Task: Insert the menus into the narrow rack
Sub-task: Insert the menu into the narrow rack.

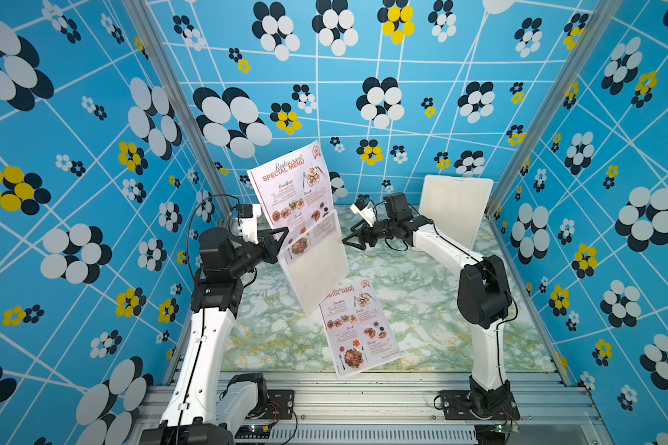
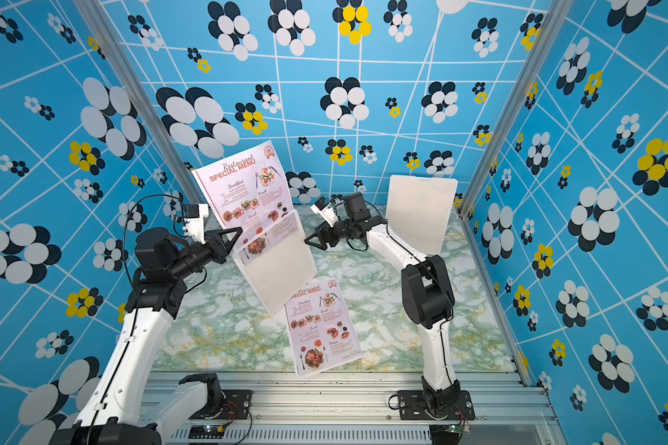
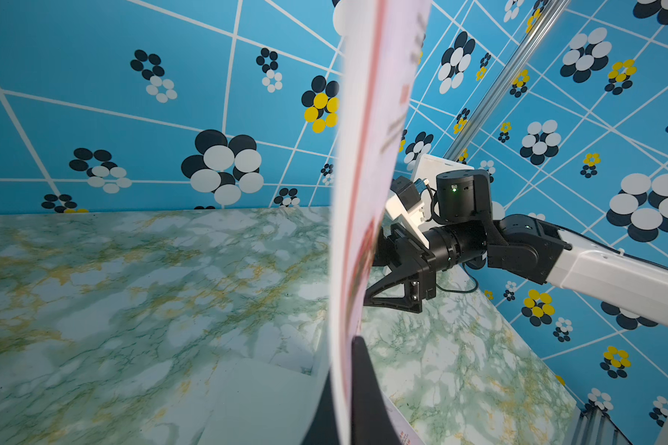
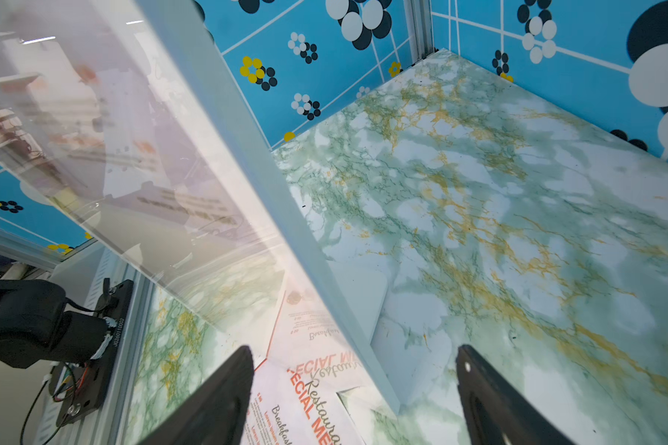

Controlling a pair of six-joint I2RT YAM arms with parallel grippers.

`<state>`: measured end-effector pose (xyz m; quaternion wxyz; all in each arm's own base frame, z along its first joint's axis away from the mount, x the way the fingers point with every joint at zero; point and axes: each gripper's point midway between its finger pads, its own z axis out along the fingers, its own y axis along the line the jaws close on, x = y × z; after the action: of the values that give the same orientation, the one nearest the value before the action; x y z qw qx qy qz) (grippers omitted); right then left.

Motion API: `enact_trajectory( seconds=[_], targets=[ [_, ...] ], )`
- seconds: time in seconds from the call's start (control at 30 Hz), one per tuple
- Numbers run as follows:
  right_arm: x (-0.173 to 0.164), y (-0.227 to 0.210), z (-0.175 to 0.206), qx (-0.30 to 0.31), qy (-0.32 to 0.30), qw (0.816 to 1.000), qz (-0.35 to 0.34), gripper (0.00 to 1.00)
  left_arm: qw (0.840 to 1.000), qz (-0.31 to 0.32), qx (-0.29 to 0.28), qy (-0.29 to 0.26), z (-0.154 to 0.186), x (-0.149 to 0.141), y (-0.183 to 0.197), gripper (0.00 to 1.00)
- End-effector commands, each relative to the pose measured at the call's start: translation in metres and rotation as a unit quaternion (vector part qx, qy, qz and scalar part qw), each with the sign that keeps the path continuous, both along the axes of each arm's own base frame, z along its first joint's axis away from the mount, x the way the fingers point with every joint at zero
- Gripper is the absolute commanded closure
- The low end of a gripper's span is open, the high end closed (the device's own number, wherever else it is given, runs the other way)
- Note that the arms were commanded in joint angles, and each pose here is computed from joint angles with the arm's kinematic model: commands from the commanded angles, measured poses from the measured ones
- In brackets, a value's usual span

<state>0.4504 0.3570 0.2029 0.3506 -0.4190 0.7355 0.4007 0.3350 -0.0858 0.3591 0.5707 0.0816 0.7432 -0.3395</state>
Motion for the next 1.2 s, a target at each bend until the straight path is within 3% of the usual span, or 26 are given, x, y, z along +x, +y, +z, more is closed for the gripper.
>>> enact_trajectory(
  seconds=[0.0, 0.83, 0.9, 0.97, 1.07, 1.17],
  targets=[
    [-0.002, 0.007, 0.010, 0.024, 0.000, 1.000, 0.021, 0.15, 1.000, 0.006, 0.007, 0.000, -0.006, -0.001, 0.003, 0.95],
    [-0.031, 0.029, 0.004, 0.002, -0.001, 0.999, 0.052, 0.16, 1.000, 0.018, 0.013, 0.011, -0.020, -0.012, 0.006, 0.93],
    [-0.031, 0.026, 0.006, -0.005, -0.007, 0.999, 0.044, 0.16, 1.000, 0.020, 0.014, 0.012, -0.022, -0.013, 0.006, 0.87],
    [-0.030, 0.022, 0.010, -0.011, -0.018, 0.999, 0.036, 0.16, 1.000, 0.022, 0.015, 0.009, -0.019, -0.012, 0.007, 0.72],
    [-0.031, 0.019, 0.019, -0.016, -0.029, 0.999, 0.031, 0.16, 1.000, 0.023, 0.016, -0.001, -0.010, -0.008, 0.008, 0.58],
    [-0.032, 0.017, 0.028, -0.017, -0.039, 0.999, 0.026, 0.16, 1.000, 0.023, 0.018, -0.012, 0.004, -0.002, 0.008, 0.51]
  ],
)
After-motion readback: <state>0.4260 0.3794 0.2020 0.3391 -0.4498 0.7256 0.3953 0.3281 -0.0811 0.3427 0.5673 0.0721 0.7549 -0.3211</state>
